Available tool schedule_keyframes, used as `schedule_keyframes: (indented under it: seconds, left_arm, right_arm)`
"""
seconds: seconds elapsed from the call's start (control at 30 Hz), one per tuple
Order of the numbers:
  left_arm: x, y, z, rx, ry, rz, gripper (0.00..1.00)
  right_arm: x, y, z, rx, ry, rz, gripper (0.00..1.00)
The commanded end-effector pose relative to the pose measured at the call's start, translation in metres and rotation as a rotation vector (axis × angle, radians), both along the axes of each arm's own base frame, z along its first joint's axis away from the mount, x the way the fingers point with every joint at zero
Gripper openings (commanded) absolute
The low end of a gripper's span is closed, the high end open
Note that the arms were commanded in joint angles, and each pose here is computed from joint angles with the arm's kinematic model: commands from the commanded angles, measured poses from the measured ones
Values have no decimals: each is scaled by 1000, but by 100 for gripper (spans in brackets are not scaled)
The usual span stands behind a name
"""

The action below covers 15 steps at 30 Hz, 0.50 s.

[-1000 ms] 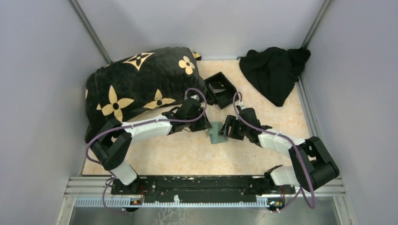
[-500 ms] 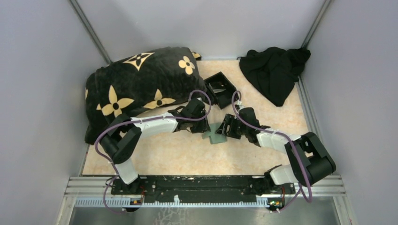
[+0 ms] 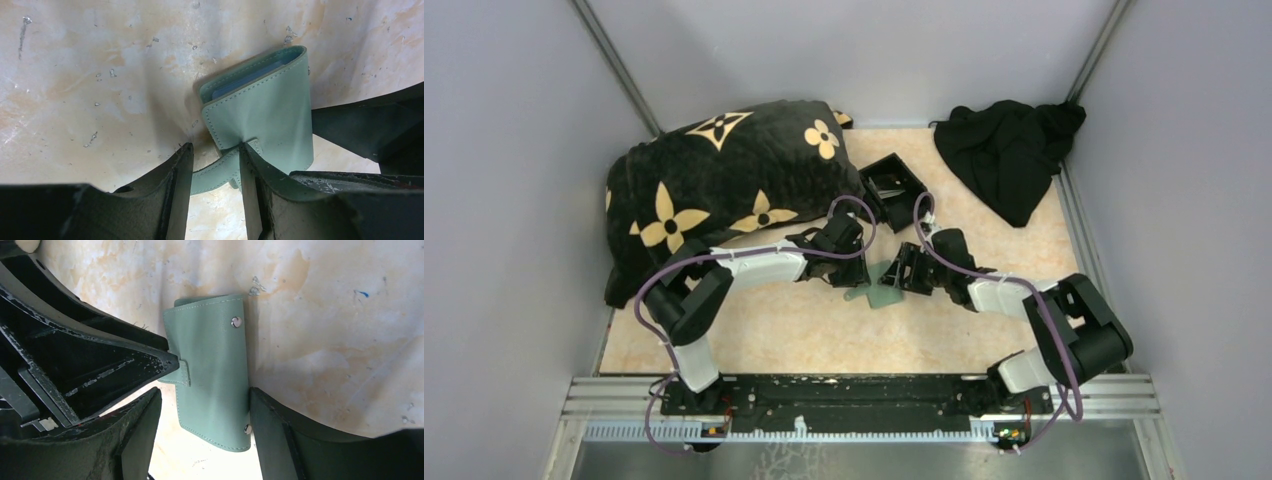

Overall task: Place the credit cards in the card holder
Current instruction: Turn over the card holder at the center of the board.

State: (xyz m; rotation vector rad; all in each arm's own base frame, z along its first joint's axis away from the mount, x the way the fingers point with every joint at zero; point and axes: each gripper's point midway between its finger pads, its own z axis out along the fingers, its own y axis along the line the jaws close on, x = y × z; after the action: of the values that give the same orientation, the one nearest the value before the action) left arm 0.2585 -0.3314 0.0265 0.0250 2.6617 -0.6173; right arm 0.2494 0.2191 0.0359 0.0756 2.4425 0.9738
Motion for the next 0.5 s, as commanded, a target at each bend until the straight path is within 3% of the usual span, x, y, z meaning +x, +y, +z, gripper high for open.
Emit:
schedule_keyframes:
  seconds: [0.0,0.37,0.47]
  left_arm:
    - [-13,16,-30,102,59,-22,46]
    - [-29,31,-60,174,129,-46,39]
    - [-32,34,-66,182,142,-48,38]
  right_arm:
    - [-26,-13,-40,-69,133,17,65]
    - [-35,3,-49,-21,145,74,65]
    - [-38,10,-52,-5,151,91,61]
